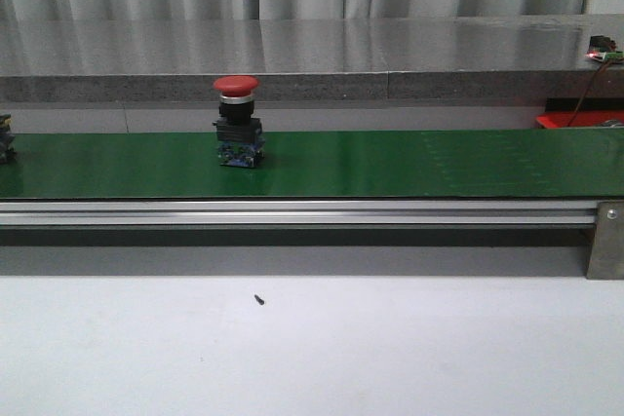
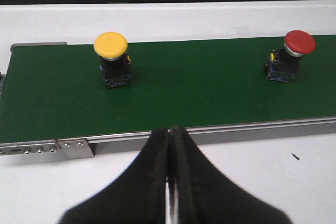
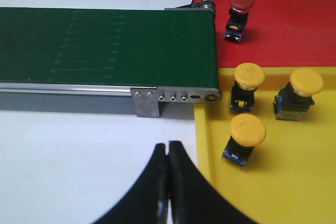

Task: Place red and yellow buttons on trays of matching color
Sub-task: 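Lower the right gripper onto the red button at the belt end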

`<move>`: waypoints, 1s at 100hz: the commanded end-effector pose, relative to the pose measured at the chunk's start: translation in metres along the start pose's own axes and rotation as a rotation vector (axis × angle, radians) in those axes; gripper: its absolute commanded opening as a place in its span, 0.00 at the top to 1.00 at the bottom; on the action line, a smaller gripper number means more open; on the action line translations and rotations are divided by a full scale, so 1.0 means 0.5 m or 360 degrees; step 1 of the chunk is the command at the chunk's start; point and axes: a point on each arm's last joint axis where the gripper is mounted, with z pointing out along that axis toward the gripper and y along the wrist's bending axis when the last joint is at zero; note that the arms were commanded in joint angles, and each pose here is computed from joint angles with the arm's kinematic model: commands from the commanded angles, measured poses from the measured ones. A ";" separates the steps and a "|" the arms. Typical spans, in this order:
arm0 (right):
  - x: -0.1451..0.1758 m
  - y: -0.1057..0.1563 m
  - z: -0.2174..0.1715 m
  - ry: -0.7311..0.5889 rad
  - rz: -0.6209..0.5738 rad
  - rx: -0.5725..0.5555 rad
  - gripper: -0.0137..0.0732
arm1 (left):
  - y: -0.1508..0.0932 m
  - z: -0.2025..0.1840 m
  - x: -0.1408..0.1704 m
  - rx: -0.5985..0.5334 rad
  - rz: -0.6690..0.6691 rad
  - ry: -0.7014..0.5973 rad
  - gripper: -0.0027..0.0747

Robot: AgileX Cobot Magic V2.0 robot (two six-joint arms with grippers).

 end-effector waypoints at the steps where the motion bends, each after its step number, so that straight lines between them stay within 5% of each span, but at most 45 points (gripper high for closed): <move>1: -0.027 0.002 -0.008 -0.0156 -0.0016 -0.0008 0.92 | -0.007 -0.026 0.001 -0.0015 -0.0003 -0.0194 0.99; 33: -0.065 0.007 0.005 0.0015 -0.0083 -0.0022 0.92 | -0.017 -0.056 0.054 -0.0020 0.0013 -0.0268 0.99; 78: -0.221 0.053 0.098 0.0352 -0.0163 -0.0174 0.91 | -0.018 -0.058 0.054 -0.0019 0.0015 -0.0271 0.99; 90: -0.251 0.081 0.145 0.0436 -0.0207 -0.0242 0.76 | -0.018 -0.058 0.054 -0.0019 0.0015 -0.0271 0.99; 100: -0.273 0.107 0.183 0.0478 -0.0247 -0.0294 0.51 | -0.018 -0.058 0.054 -0.0019 0.0015 -0.0271 0.99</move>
